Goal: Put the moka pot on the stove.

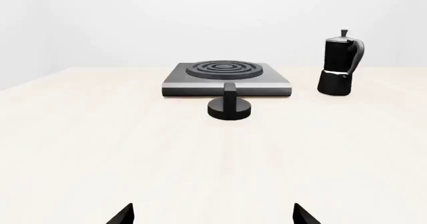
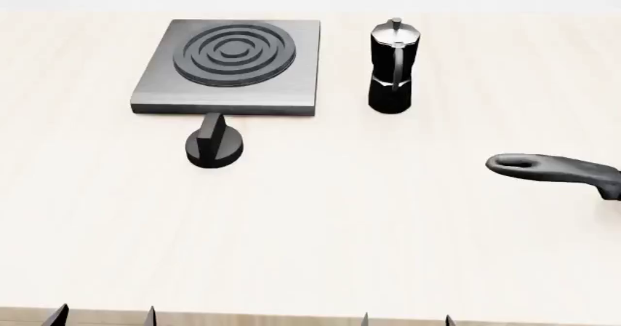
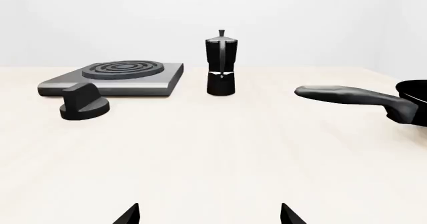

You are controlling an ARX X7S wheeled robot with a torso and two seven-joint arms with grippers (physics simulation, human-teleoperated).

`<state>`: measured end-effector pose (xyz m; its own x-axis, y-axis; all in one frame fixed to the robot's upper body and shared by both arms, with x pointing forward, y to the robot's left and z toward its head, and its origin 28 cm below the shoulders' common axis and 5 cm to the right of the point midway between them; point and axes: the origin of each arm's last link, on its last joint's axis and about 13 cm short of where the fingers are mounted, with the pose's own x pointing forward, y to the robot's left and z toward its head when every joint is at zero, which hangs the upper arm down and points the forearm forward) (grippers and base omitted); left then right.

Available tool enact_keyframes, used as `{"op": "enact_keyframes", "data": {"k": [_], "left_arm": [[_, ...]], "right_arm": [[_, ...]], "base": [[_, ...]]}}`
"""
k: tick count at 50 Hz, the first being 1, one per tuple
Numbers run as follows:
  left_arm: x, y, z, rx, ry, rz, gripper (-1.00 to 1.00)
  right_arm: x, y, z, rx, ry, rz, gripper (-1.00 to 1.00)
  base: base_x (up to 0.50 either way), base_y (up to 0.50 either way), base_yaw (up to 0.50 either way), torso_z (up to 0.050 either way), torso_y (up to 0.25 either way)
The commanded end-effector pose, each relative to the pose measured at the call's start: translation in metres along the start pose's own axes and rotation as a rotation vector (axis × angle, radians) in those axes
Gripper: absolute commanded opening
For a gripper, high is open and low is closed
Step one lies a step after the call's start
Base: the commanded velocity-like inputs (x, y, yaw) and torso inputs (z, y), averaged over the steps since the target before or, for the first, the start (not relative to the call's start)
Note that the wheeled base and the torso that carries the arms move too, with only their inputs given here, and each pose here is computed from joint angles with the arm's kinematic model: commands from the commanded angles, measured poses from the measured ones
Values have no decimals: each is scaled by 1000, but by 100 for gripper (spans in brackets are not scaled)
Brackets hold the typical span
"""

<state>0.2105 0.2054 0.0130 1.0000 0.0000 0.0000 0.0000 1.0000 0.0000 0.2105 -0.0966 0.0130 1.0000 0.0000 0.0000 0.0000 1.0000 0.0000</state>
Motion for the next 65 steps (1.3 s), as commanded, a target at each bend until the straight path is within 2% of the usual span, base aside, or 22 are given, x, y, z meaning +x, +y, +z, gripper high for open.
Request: {"op": "enact_keyframes", "data": {"k": [1, 4, 15, 18, 22, 25, 37, 65], "left_arm": [[0, 0, 1, 0, 0, 0, 100], [-1, 0, 0, 3, -10, -12, 100], [-2, 1, 0, -11, -19, -19, 100], [-2, 0, 2, -17, -34, -20, 100], [-3, -1, 4, 13, -39, -27, 100], [-3, 0, 6, -16, -63, -25, 100], [-7, 1, 13, -18, -102, -42, 100], [-10, 0, 20, -10, -148, -46, 100]], "right_arm": [[1, 0, -2, 0, 0, 6, 100], [0, 5, -5, -13, 20, 6, 100], [1, 5, -8, -6, 30, 1, 100], [0, 5, -6, -1, 21, -2, 100], [0, 5, -5, 11, 14, 2, 100], [0, 6, -4, 10, 8, 3, 100], [0, 9, 8, 2, -39, 27, 100], [0, 9, 17, -3, -74, 23, 100]], "base": [[0, 0, 0, 0, 0], [0, 0, 0, 0, 0], [0, 0, 0, 0, 0], [0, 0, 0, 0, 0], [0, 0, 0, 0, 0], [0, 0, 0, 0, 0], [4, 0, 0, 0, 0], [165, 0, 0, 0, 0]]}}
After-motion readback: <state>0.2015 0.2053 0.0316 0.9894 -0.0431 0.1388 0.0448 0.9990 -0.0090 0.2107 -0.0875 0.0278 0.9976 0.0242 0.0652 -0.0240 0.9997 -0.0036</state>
